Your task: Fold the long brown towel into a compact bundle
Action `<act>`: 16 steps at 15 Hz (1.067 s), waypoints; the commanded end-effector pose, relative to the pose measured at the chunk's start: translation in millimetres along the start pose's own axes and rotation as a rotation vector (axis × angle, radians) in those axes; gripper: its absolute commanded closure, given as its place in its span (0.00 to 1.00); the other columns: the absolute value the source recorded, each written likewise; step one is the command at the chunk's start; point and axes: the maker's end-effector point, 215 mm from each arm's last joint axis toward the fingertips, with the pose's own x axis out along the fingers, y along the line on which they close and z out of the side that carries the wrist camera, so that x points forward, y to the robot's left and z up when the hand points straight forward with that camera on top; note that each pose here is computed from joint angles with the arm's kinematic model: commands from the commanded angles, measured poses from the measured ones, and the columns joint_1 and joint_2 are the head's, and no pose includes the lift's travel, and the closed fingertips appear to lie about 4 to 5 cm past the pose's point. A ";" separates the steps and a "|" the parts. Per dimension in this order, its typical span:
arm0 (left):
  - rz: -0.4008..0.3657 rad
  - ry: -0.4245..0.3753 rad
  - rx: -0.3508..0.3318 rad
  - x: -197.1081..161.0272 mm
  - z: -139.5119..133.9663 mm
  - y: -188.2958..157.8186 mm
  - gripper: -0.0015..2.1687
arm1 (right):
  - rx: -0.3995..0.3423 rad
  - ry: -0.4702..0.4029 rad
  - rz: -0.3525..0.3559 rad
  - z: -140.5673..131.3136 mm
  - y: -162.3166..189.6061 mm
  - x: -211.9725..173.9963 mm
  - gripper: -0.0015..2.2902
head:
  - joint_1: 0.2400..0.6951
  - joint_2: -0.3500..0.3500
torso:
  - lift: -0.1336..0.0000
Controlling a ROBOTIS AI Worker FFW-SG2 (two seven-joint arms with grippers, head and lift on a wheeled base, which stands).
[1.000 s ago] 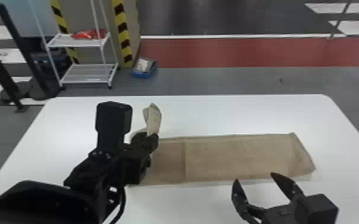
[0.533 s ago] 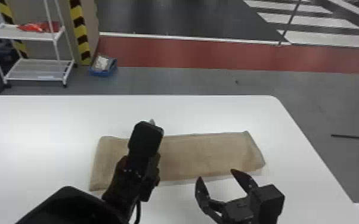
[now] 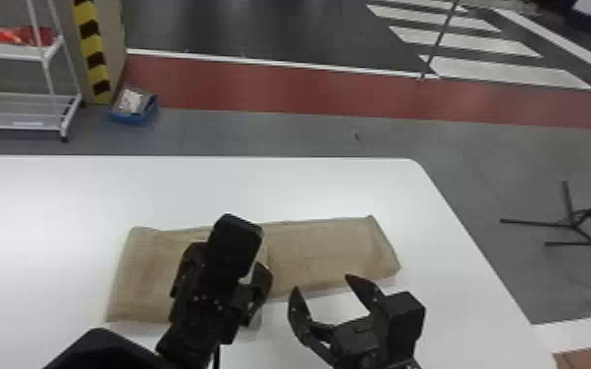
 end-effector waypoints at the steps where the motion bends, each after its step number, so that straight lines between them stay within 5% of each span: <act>1: 0.055 -0.044 -0.066 -9.8 0.0 32.5 0.02 | -0.002 0.033 0.007 -4.9 5.8 8.7 0.04 | 1.00 0.17 | 0.11; 4: 0.159 -0.129 -0.169 -28.4 -15.0 94.7 0.02 | -0.016 0.065 0.069 -13.0 36.2 28.8 0.04 | 1.00 0.25 | 0.11; 10: 0.376 -0.452 -0.263 -85.6 -6.5 179.7 0.01 | -0.079 0.147 0.171 -33.1 90.8 67.9 0.04 | 1.00 0.62 | 0.11; 16: 0.375 -0.471 -0.358 -83.7 -37.6 199.5 0.01 | -0.085 0.190 0.162 -51.4 87.4 61.0 0.04 | 1.00 0.73 | 0.11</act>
